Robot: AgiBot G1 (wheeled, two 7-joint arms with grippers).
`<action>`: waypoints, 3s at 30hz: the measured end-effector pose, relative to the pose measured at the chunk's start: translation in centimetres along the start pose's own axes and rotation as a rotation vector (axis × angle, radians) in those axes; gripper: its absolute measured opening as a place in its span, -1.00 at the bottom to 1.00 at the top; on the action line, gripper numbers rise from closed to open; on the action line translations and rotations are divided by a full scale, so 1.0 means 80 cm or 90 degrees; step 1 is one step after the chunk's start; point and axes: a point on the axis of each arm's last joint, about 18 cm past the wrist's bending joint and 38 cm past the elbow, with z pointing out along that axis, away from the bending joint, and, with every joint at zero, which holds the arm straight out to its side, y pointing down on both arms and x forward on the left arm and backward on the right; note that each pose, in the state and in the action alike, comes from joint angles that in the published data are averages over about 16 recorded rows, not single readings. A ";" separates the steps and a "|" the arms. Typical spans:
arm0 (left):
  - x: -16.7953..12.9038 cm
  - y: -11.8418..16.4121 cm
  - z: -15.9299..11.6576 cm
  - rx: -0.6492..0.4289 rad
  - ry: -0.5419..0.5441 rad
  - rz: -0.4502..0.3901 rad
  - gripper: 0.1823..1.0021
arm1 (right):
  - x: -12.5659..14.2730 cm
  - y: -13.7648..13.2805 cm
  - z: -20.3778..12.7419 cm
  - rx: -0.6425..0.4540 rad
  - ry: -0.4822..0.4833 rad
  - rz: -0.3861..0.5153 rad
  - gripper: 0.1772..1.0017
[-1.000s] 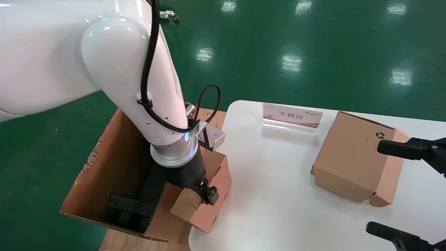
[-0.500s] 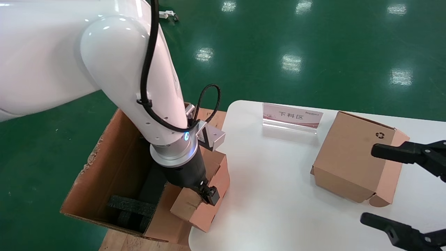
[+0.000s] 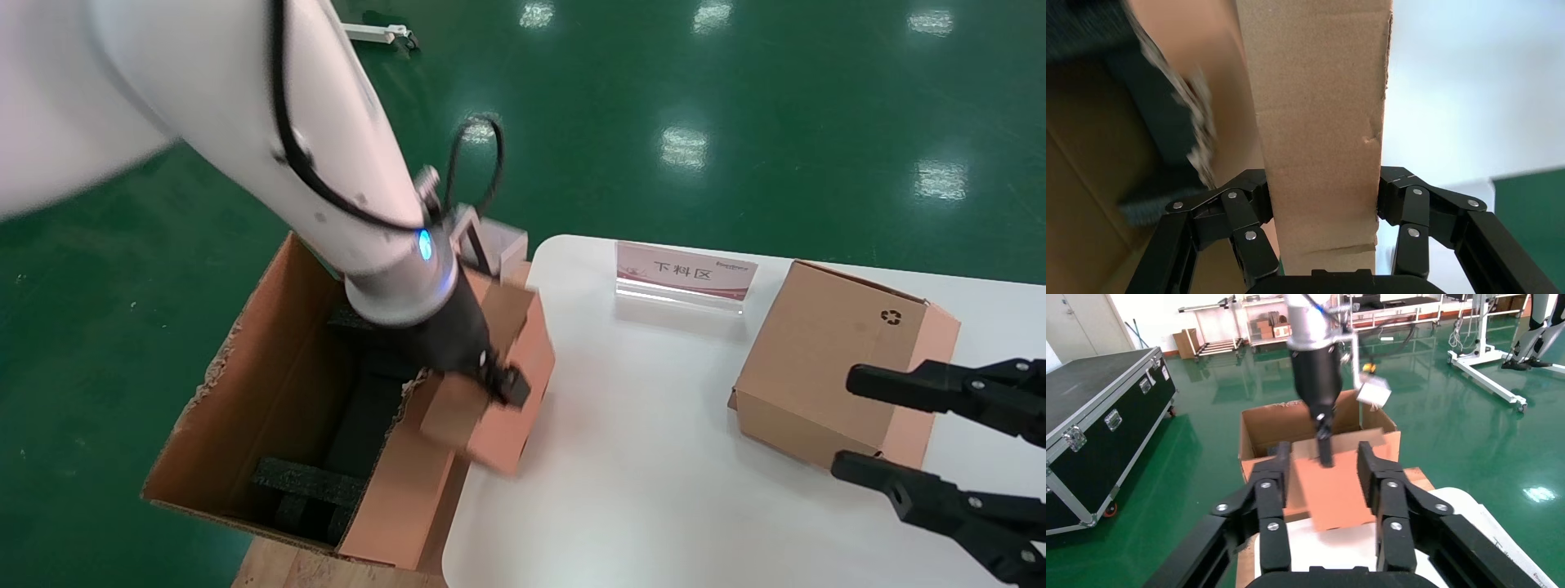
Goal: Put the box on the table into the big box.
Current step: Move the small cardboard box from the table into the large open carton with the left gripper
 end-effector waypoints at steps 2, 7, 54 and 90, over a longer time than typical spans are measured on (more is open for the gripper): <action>-0.008 -0.009 -0.011 0.026 0.003 -0.008 -0.67 | 0.000 0.000 0.000 0.000 0.000 0.000 -0.01; -0.031 -0.033 -0.043 0.098 0.006 -0.029 -0.68 | 0.000 0.000 0.000 0.000 0.000 0.000 -0.27; -0.213 -0.037 -0.171 0.076 -0.261 -0.062 -0.72 | 0.000 0.000 0.000 0.000 0.000 0.000 -0.78; -0.206 0.010 -0.162 -0.118 -0.188 -0.116 -0.75 | 0.000 0.000 0.000 0.000 0.000 0.000 0.86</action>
